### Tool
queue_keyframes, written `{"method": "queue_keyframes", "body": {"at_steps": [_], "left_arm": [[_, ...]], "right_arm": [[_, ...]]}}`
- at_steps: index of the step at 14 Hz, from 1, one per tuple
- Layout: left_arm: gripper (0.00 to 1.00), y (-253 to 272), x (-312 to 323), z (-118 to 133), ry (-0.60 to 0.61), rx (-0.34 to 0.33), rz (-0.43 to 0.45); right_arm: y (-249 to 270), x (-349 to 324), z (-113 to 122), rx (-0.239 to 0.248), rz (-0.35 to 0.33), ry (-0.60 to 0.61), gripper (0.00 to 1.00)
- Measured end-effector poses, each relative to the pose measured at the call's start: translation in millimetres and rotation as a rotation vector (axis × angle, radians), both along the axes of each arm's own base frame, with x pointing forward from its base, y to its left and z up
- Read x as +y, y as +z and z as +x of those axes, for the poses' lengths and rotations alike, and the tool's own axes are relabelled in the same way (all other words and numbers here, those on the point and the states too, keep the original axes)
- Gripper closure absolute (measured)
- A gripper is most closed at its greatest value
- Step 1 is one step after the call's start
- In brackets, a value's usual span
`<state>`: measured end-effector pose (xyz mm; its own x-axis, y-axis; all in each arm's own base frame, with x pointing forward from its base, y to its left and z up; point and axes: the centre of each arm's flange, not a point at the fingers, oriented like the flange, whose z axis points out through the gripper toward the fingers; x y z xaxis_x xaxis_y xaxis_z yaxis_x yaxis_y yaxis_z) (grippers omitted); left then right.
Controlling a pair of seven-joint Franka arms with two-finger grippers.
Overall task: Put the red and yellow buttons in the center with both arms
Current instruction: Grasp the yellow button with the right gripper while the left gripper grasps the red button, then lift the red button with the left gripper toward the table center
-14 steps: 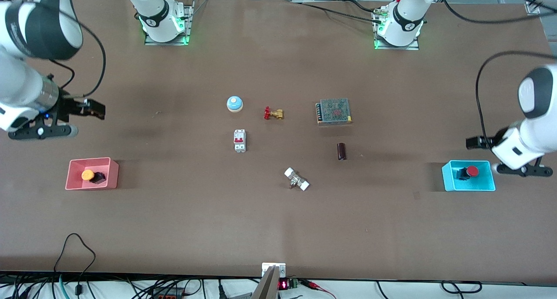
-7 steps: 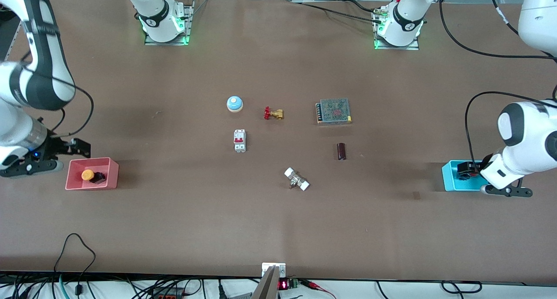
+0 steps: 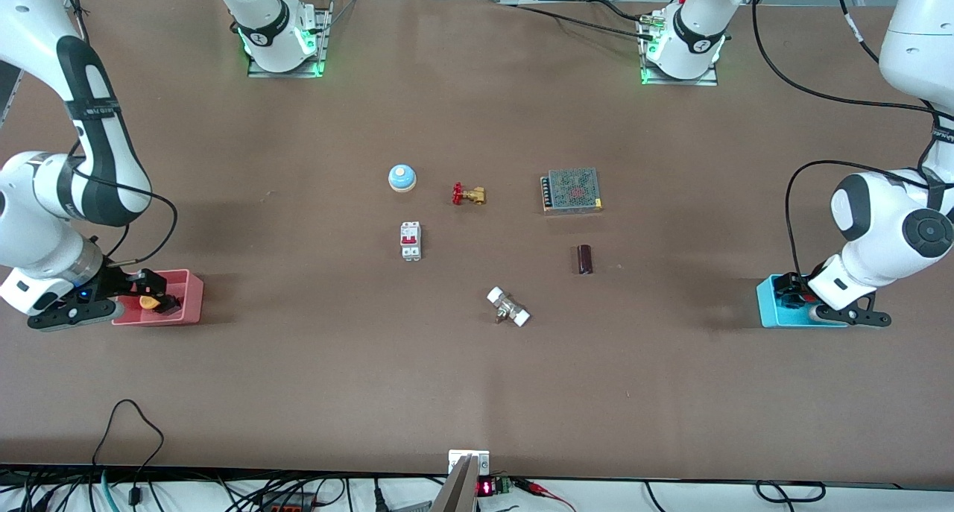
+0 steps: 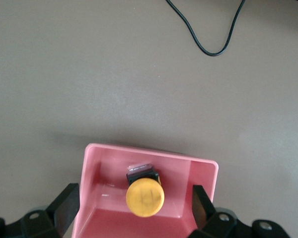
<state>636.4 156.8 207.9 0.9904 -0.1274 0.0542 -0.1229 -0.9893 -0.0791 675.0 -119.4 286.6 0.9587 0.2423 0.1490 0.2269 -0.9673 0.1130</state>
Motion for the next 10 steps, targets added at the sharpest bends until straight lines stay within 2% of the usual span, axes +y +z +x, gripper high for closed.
{"method": "queue_keyframes", "body": {"at_steps": [2,7,8,10], "left_arm": [[0.05,-0.2,-0.5,-0.1,0.000,0.000,-0.001],[0.59,2.9,0.6,2.0,0.000,-0.005,0.002],[0.65,5.7,1.7,3.4,0.001,-0.005,0.003],[0.65,22.7,4.7,9.1,0.008,0.022,0.011]], "right_arm": [[-10.6,-4.2,-0.8,0.008,0.007,-0.013,0.00],[-34.9,-15.8,-1.7,0.002,0.023,-0.041,0.00],[-40.2,-15.6,-1.2,-0.003,0.024,-0.040,0.00],[-49.2,-15.4,-1.1,-0.004,0.026,-0.039,0.00]]}}
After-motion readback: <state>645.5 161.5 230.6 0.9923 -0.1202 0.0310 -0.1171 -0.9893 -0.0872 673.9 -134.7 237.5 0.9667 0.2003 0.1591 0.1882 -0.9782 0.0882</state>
